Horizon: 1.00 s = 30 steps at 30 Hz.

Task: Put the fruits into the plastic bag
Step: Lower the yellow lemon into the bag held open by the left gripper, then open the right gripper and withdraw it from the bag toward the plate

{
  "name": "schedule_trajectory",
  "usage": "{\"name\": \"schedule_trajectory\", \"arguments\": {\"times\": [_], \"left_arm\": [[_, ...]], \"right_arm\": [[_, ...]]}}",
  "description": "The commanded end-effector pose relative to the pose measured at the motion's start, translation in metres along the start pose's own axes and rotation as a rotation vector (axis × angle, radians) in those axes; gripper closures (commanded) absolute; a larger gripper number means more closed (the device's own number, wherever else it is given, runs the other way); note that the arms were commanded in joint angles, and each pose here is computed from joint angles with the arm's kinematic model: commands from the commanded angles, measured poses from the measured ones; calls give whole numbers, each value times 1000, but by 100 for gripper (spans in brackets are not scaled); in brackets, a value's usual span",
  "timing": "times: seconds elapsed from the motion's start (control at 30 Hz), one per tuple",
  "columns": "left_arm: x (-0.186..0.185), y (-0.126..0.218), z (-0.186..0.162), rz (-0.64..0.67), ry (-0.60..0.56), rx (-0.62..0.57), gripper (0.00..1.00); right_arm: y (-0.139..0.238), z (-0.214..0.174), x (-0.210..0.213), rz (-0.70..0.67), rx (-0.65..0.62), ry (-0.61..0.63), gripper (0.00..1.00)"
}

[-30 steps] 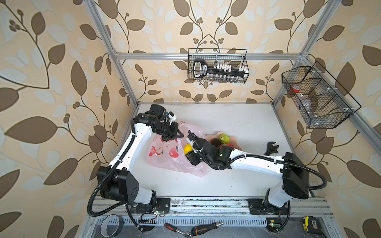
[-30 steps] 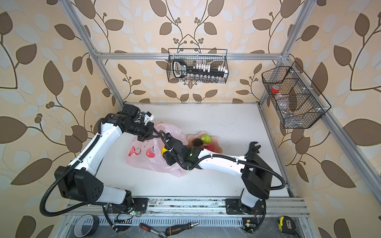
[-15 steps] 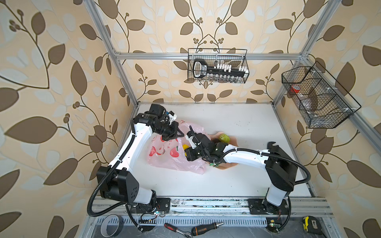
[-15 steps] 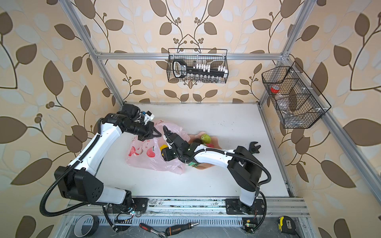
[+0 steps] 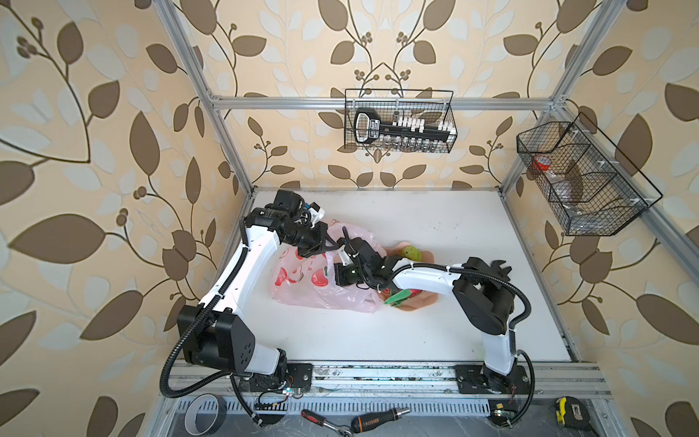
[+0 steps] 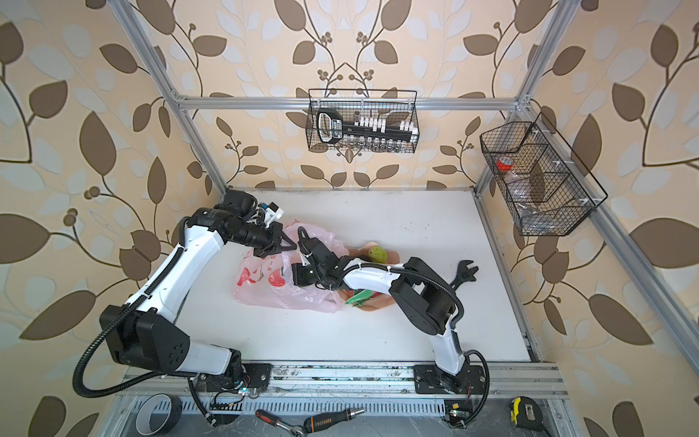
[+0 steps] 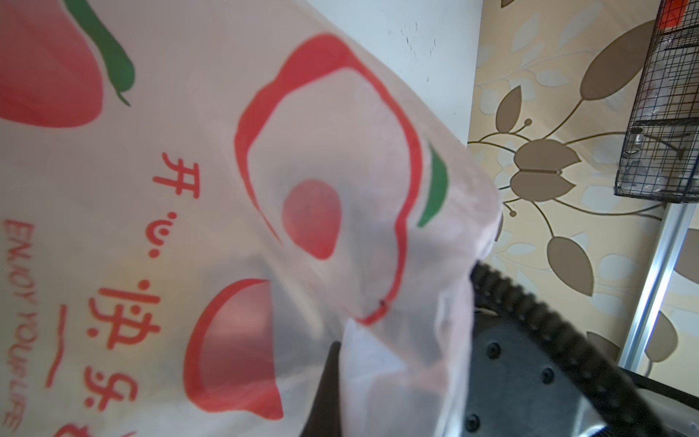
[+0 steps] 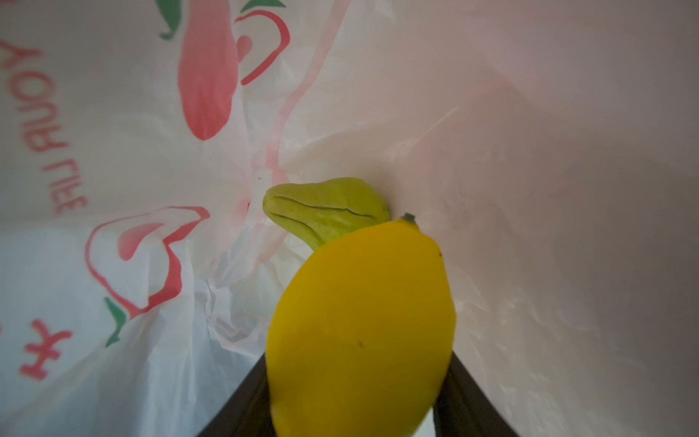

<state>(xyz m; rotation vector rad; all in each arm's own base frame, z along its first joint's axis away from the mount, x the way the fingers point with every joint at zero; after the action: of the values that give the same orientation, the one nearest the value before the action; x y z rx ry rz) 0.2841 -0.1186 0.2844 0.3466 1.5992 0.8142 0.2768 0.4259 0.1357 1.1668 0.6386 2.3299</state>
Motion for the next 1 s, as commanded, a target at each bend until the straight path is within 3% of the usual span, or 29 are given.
{"name": "schedule_trajectory", "arguments": {"times": [0.0,0.33,0.5,0.63,0.77,0.97], "left_arm": [[-12,5,-4,-45,-37,2,100],[-9,3,-5,-46,-37,3,100],[-9,4,-5,-43,-43,-4,100],[-10,5,-5,-43,-49,-14,100],[-12,8,-4,-35,-52,-29,100],[-9,8,-1,-18,-45,-43,100]], "right_arm": [[-11,7,13,76,8,-82,80],[-35,5,4,51,84,-242,64],[-35,6,8,76,105,-280,37],[-26,8,12,95,105,-272,25],[-12,12,15,119,82,-286,16],[12,17,18,131,53,-286,12]]}}
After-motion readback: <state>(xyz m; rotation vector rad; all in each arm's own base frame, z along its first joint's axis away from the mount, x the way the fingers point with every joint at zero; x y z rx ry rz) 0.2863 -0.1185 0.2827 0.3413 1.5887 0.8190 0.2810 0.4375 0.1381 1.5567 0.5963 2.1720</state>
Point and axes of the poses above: each gripper's point midway between its finger pads, its own y axis back along the fingers, its own x axis along the line the jaws close on, z = x × y, the point moved 6 cm from there along y, back along the fingers, and after that the axes turned 14 degrees about y, right-handed, at the moved point
